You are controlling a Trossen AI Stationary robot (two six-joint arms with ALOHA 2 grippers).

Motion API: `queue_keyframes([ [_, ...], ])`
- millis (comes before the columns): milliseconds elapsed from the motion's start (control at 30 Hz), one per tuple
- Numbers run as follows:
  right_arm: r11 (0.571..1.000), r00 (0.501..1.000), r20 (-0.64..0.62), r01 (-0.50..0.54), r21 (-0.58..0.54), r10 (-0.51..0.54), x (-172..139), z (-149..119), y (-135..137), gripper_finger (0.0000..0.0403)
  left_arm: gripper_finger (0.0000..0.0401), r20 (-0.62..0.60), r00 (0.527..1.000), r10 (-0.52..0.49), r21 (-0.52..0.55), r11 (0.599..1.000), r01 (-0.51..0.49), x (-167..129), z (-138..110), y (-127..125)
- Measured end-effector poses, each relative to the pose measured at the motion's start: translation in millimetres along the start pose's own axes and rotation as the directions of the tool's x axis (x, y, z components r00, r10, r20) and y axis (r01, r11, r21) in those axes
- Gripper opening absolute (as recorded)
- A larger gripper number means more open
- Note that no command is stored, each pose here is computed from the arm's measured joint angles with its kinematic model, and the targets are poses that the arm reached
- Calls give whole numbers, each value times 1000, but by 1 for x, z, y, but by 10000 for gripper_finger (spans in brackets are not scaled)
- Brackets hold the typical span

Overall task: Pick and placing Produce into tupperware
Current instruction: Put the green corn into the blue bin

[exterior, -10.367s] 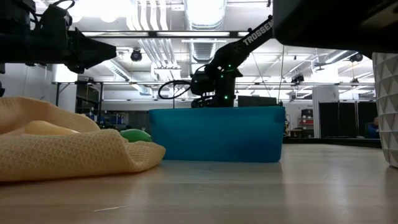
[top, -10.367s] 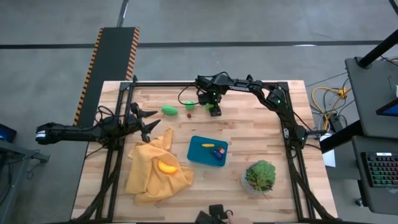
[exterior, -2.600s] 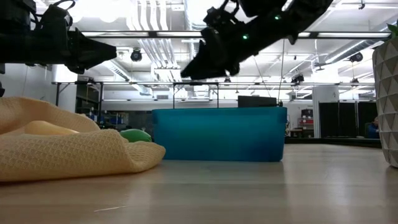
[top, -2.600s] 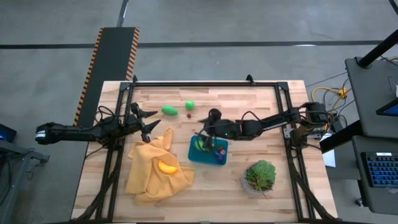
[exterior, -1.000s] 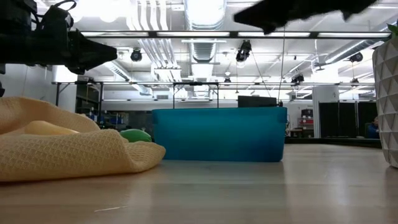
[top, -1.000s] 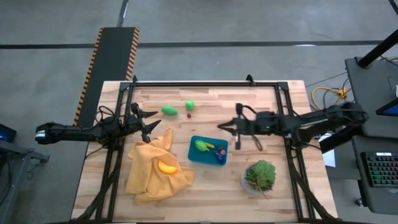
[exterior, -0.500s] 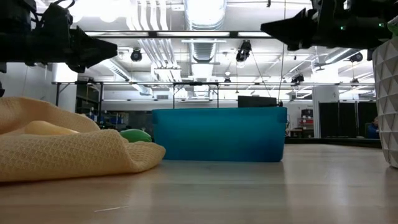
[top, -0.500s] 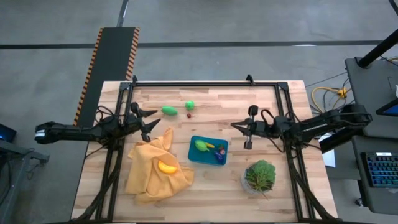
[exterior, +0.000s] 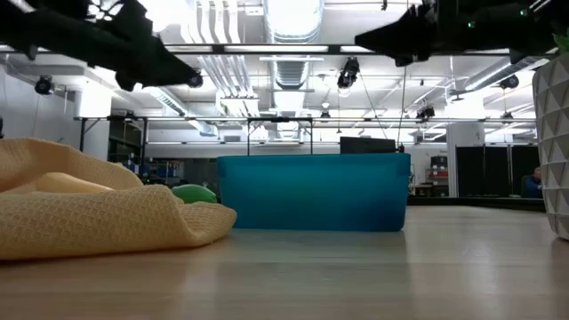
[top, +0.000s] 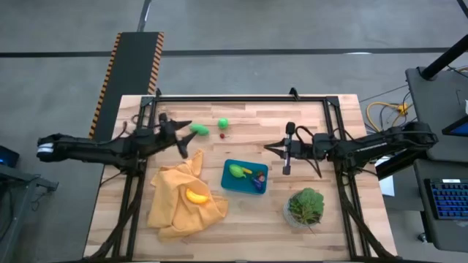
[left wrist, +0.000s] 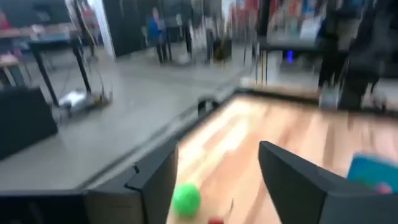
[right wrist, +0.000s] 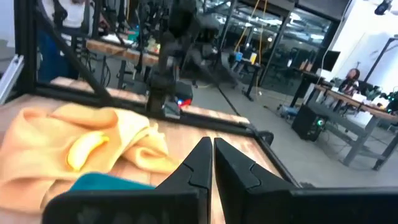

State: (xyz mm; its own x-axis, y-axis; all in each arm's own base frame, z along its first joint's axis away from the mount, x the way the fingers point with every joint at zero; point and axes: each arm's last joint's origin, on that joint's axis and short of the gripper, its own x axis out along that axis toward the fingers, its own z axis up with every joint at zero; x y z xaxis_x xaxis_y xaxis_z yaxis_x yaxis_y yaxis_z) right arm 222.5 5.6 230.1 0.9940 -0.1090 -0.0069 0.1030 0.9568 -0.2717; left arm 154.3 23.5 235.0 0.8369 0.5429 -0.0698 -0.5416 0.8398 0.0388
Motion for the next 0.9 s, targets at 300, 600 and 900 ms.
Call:
queue_keyframes([
  [300,1000,1000,1,-1,0,1,-2,4,-1,9,319,-403,909,103,208,978,-18,31,21,-14],
  [600,999,1000,16,4,-36,-3,-1,8,-2,9,333,-655,742,141,318,943,102,59,45,-20],
  [900,998,1000,-6,-8,-64,7,2,12,-3,9,333,-816,569,102,224,963,149,92,27,24],
])
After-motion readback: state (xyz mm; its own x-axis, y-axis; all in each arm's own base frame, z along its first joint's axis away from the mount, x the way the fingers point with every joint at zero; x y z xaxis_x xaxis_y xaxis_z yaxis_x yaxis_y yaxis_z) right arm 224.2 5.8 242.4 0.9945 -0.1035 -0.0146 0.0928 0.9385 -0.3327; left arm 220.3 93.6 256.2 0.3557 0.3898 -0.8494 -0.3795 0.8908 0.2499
